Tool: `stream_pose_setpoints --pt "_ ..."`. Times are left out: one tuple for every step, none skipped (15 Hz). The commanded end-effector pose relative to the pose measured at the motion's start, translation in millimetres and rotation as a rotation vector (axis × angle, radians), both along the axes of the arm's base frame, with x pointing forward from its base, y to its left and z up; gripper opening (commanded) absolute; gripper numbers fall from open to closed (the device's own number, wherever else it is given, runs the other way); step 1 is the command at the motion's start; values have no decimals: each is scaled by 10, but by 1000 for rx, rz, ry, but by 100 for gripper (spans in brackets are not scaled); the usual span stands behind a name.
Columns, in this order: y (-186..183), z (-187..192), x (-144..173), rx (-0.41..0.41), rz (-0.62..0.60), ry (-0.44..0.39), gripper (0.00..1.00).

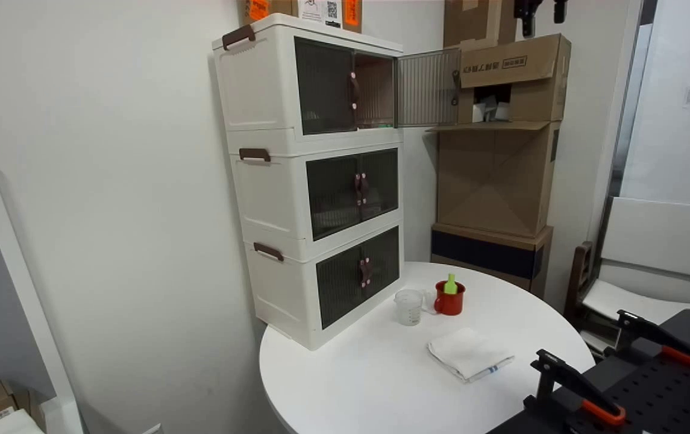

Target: Close the doors to the top compartment

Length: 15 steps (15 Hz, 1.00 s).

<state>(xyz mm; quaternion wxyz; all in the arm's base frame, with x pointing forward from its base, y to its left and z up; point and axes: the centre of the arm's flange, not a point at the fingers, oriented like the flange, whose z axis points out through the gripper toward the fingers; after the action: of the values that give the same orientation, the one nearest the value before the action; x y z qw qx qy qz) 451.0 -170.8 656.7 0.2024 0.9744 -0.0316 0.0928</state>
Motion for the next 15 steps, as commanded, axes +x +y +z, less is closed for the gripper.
stream_pose_setpoints --pt "-525 -83 70 18 -33 -61 100" --pt "-647 -86 160 34 -30 -73 100" --pt "-735 -96 248 48 -21 -82 100" --pt "-774 -109 361 64 2 -81 100" --pt "-794 -108 486 80 36 -70 100" --pt "-794 -115 597 95 79 -54 100" --pt "-755 -105 737 102 128 -35 100" --pt "-715 -89 849 93 174 -21 100" --pt "-666 -63 963 74 210 -13 100" --pt "-630 -32 1061 60 240 -8 100" --pt "-592 21 1155 43 262 -8 100" --pt "-559 63 1237 32 283 -12 100" --pt "-511 115 1312 21 302 -16 100" --pt "-468 154 1380 13 321 -20 100" --pt "-410 193 1447 6 342 -23 100"
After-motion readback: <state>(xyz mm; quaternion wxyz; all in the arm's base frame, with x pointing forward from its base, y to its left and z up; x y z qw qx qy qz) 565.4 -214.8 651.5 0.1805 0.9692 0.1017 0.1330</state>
